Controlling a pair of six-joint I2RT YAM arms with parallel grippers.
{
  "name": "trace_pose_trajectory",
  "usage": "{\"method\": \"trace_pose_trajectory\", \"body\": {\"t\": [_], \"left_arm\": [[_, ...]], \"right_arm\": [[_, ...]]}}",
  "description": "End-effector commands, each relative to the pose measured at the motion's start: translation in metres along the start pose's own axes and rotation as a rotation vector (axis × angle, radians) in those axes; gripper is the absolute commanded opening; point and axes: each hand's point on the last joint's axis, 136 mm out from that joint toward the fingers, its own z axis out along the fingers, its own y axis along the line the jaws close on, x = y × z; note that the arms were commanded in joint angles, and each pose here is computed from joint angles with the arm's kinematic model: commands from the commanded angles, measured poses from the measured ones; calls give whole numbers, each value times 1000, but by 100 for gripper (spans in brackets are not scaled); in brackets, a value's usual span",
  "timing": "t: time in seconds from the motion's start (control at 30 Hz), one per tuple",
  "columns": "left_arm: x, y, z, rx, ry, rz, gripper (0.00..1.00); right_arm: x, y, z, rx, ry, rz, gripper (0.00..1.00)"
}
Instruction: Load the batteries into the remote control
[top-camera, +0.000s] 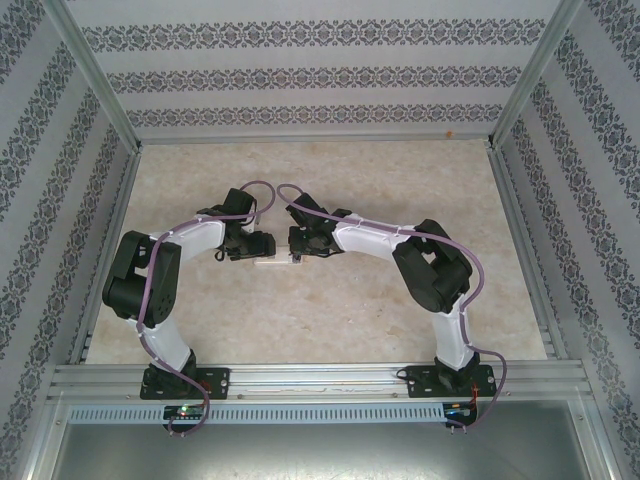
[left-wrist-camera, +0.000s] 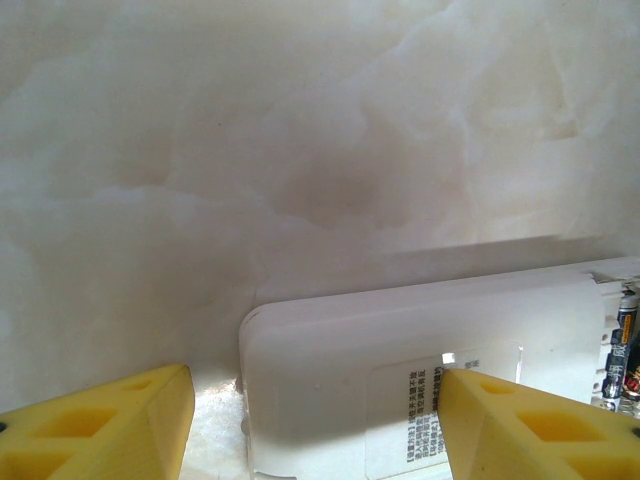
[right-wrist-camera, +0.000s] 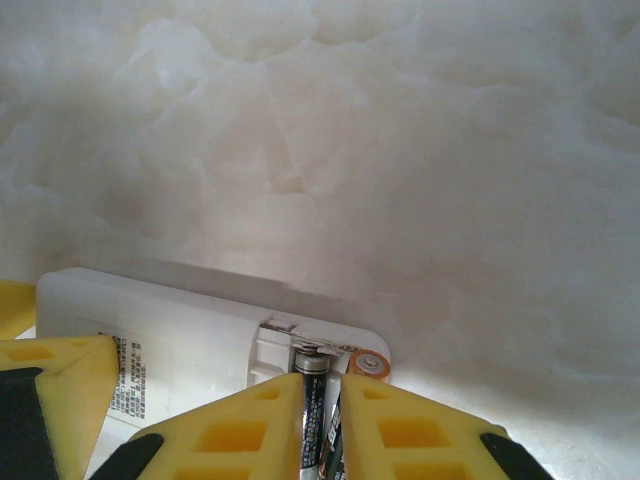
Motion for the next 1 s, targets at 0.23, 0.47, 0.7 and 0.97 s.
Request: {"method": "trace_pose_trajectory", "body": {"t": [0.23, 0.47, 0.7, 0.97], "left_arm": [[-2, 4, 1, -3, -11, -11, 66], [-2, 5, 0, -8, -14, -8, 66], [-3, 4, 0, -6, -15, -7, 66], [-5, 3, -1, -6, -19, -6, 66]], "right_arm": [[1, -18, -11, 77, -59, -8, 26], [5, -9, 6, 41, -16, 6, 24], [12, -12, 15, 48, 10, 8, 18], [22, -15, 19, 54, 38, 11, 13]]}}
